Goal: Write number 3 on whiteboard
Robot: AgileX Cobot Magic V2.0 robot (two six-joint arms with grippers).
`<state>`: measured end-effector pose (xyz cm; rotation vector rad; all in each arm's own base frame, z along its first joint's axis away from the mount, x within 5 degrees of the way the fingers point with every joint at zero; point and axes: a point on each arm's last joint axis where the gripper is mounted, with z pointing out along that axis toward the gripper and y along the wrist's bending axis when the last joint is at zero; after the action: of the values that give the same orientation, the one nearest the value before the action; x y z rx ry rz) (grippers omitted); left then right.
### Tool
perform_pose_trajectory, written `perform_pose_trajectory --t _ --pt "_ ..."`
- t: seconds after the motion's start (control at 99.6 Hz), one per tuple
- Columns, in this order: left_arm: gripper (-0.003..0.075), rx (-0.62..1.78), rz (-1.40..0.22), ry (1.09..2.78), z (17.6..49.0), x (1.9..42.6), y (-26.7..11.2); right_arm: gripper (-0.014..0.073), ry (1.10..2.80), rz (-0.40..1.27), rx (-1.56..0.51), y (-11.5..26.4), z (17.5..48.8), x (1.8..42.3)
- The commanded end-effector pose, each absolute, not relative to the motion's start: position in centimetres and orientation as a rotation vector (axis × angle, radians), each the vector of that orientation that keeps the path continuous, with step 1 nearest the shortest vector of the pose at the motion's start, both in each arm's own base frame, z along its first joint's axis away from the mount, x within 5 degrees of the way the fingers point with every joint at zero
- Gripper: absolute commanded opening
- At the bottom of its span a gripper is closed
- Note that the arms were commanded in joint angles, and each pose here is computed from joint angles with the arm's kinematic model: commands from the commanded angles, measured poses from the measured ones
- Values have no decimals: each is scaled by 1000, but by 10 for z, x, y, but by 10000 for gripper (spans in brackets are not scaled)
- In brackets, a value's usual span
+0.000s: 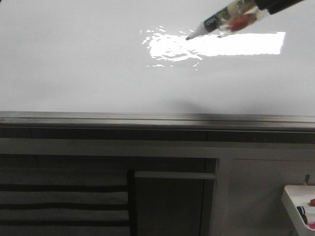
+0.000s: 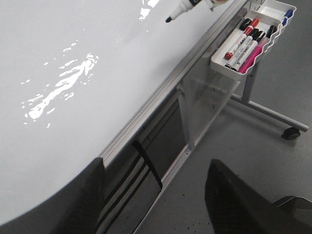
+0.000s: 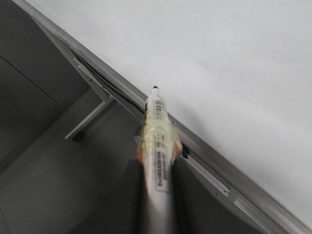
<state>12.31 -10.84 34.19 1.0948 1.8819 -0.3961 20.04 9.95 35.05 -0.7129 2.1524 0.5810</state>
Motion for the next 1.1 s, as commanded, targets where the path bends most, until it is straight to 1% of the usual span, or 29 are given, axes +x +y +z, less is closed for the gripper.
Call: perform_pose_trajectory --t 0.0,0.08,0.151,0.291,0.562,0.703,0.803,0.864,0.974,1.095 --pt "407 1012 -420 1826 355 127 -110 -71 2076 611 -678 106 376 216" --pt "407 1013 -420 1828 354 128 -110 -71 2052 617 -696 114 387 229" --pt "407 1012 -420 1827 355 128 -110 -71 2047 611 -727 122 389 239" --pt "407 1012 -420 1827 355 128 -110 -71 2052 602 -734 137 379 258" --pt "407 1009 -419 1824 355 128 -110 -71 2056 524 -677 141 360 286" --pt "407 1014 -409 1823 355 128 -110 -71 2085 482 -683 134 356 289" --pt "407 1019 -399 1821 354 128 -110 -71 2125 484 -680 125 361 280" --pt "407 1019 -399 1821 354 128 -110 -71 2144 495 -683 124 359 275" --pt "407 1019 -399 1821 354 128 -110 -71 2146 509 -703 138 342 272" --pt "407 1019 -399 1821 354 128 -110 -71 2110 506 -709 155 335 278"
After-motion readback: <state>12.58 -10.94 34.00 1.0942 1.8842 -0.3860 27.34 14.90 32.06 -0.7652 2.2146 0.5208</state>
